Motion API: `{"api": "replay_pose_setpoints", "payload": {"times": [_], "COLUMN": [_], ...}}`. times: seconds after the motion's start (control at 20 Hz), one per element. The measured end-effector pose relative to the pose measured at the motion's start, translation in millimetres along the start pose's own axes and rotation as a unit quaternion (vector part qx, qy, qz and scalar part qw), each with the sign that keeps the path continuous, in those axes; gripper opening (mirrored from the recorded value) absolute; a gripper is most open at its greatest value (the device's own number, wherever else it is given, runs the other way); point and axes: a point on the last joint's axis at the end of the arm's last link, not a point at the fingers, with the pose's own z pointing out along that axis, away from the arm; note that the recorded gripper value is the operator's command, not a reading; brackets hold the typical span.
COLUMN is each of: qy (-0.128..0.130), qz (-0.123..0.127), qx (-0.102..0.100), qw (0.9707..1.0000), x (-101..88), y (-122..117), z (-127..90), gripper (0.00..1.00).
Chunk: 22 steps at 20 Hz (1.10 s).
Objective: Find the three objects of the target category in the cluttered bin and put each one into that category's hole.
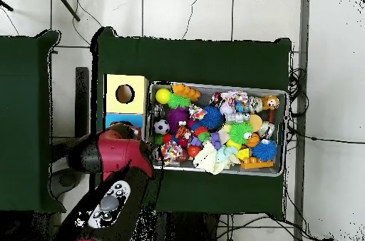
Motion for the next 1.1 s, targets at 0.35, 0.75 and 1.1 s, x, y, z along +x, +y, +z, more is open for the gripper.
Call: {"api": "replay_pose_setpoints", "payload": {"times": [0.35, 0.75, 1.1], "qy": [-0.016, 0.004, 0.054], "qz": [-0.009, 0.009, 0.034], "qx": [-0.007, -0.039, -0.066], "qw": [0.9998, 0.9992, 0.9958], "x": [-3.2, -6.7, -9.9], "y": [-4.7, -8.6, -11.0], "z": [7.6, 6.6, -10.4], "gripper": [0.00, 0.00, 0.00]}}
